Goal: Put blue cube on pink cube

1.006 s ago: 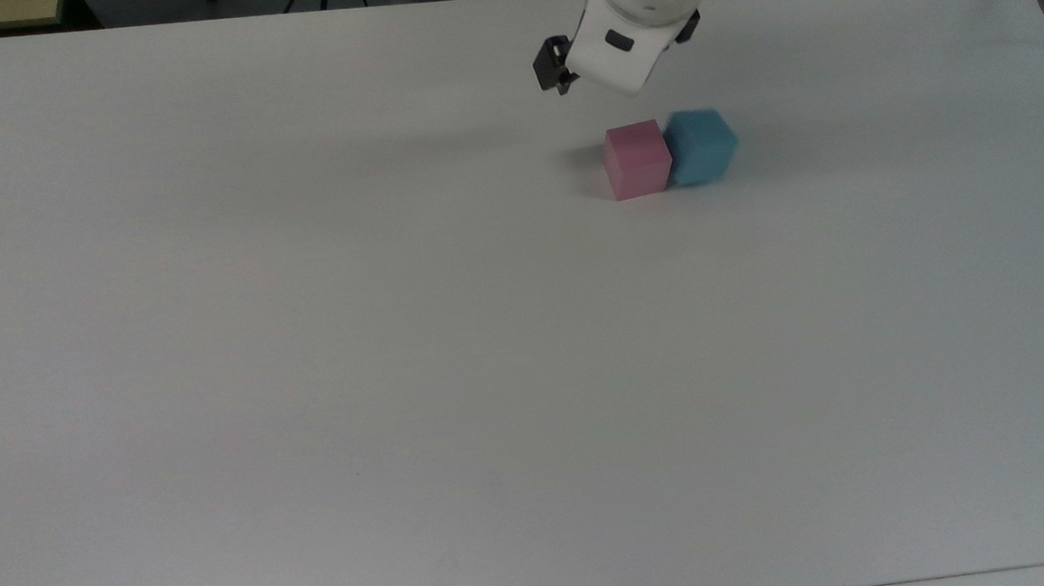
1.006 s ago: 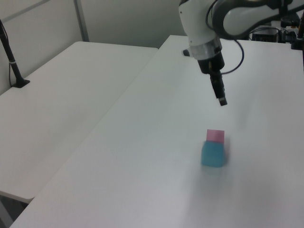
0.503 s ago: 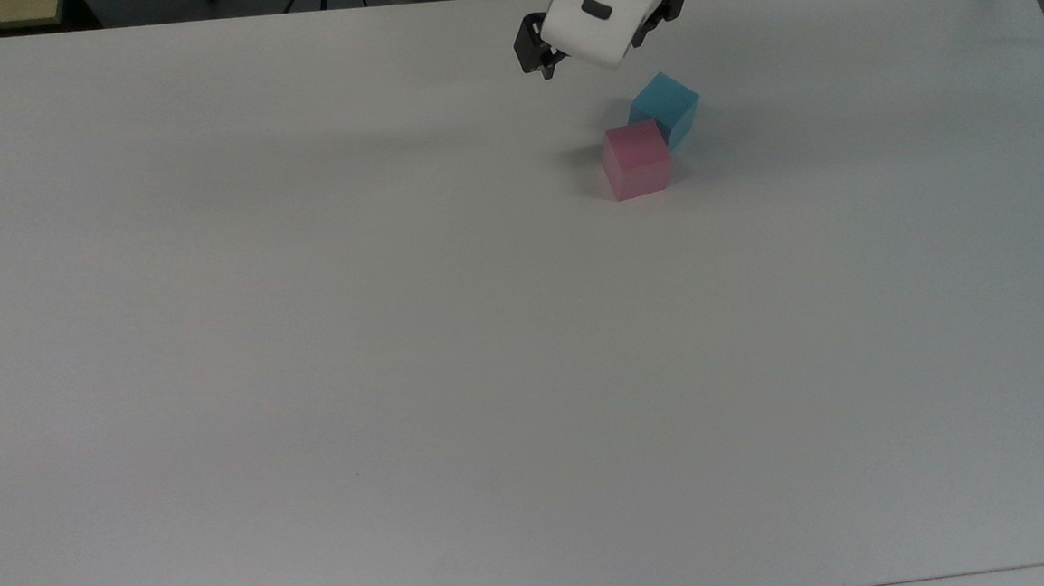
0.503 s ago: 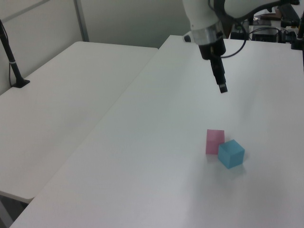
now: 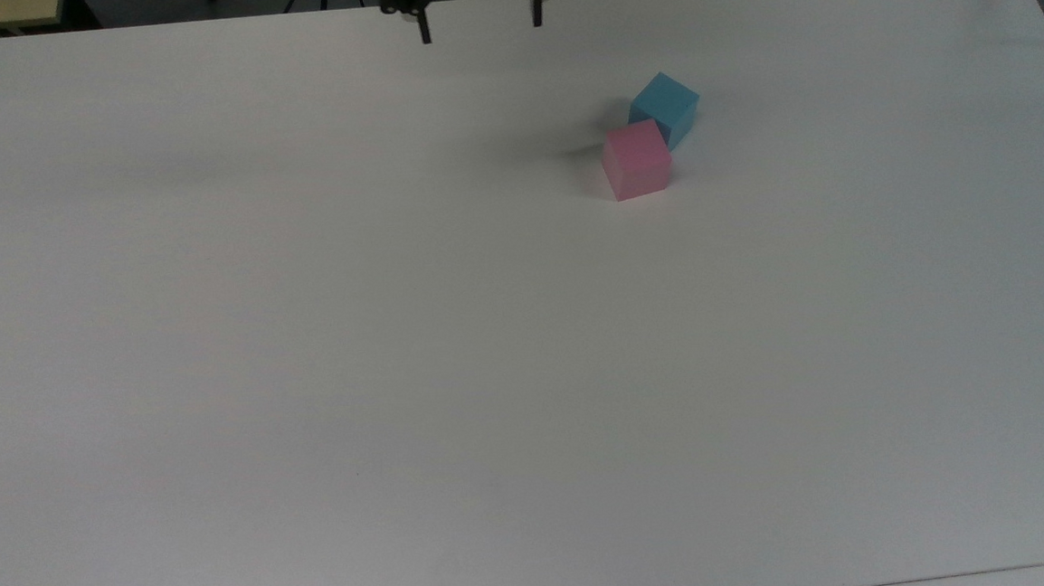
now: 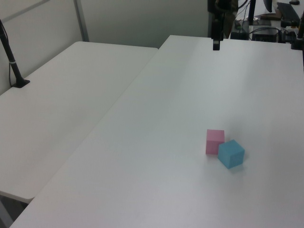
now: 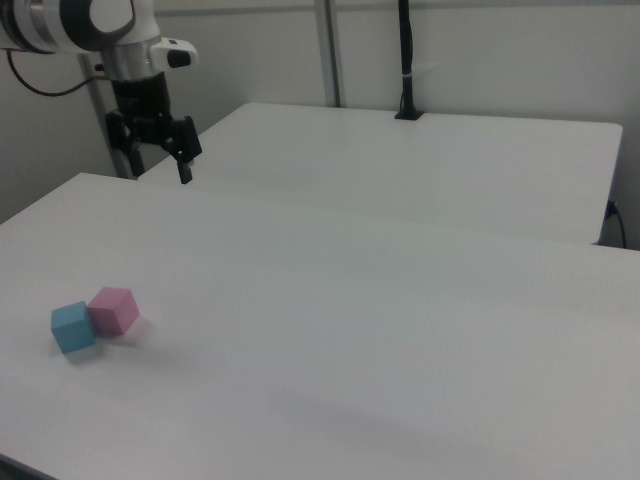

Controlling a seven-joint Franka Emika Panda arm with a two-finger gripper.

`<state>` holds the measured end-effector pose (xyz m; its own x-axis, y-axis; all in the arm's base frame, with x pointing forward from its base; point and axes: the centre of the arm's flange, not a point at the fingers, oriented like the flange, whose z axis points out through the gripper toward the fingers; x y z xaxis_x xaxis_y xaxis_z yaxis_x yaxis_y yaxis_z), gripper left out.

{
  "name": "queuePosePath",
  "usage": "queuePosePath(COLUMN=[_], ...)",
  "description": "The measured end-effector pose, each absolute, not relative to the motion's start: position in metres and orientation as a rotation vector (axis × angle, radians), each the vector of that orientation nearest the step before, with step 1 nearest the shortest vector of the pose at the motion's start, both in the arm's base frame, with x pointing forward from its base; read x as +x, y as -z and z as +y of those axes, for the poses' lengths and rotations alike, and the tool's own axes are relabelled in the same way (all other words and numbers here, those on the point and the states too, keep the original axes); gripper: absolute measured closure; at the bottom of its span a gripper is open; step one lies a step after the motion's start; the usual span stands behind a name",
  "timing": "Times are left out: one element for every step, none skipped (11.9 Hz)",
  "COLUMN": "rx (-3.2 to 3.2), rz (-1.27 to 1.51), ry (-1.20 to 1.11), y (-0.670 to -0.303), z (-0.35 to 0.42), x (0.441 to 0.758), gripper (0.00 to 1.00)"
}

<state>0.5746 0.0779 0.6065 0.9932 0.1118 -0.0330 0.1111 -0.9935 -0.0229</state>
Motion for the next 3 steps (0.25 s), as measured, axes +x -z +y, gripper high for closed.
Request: queuePosePath(rx=[-3.128,-3.135,-3.139], rz=[-0.148,-0.125,-0.097], ry=[-0.024,0.023,0.054], y=[-0.606,-0.604,-0.604], z=[0.067,0.06,0.051], x=[0.579,0.585,0.589], gripper=[0.0,0.0,0.0])
